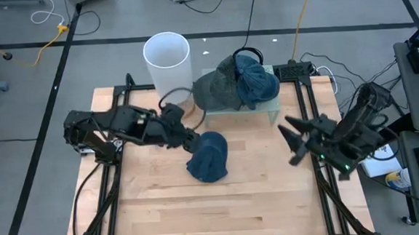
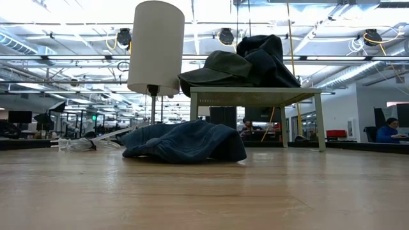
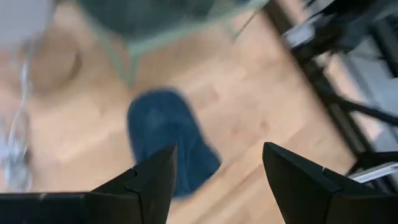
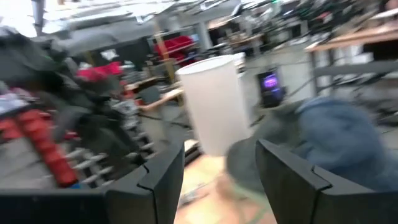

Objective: Pick & Place hat
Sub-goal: Stack the blue cap on the blue cap on the shelf

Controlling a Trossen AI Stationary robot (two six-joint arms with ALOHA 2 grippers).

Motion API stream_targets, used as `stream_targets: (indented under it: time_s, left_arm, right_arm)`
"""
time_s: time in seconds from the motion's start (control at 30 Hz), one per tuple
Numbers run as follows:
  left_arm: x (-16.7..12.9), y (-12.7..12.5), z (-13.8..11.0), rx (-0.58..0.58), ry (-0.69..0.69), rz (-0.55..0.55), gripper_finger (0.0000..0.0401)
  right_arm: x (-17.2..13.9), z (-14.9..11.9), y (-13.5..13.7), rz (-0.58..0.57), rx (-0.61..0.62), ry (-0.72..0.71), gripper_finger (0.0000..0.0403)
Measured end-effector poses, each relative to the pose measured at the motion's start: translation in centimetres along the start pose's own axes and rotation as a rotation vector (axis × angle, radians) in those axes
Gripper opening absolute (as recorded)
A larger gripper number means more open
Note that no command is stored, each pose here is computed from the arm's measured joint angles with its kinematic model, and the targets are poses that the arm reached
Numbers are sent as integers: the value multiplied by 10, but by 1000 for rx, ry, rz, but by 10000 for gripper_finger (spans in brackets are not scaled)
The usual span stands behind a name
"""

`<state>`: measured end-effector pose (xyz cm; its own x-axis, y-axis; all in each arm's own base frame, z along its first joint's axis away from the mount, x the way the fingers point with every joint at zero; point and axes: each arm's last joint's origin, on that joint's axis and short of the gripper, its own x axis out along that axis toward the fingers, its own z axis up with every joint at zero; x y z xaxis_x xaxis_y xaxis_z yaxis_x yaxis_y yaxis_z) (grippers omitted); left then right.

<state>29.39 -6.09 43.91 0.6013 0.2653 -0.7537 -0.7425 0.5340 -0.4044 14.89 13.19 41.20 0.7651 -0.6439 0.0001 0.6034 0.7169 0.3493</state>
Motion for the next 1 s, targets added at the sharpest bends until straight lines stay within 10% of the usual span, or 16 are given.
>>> stream_targets:
  time_s: [1.0]
  left_arm:
    - [173, 34, -124, -181, 239, 167, 241]
  right_arm:
    - [-59, -17, 13, 250, 104, 108, 193]
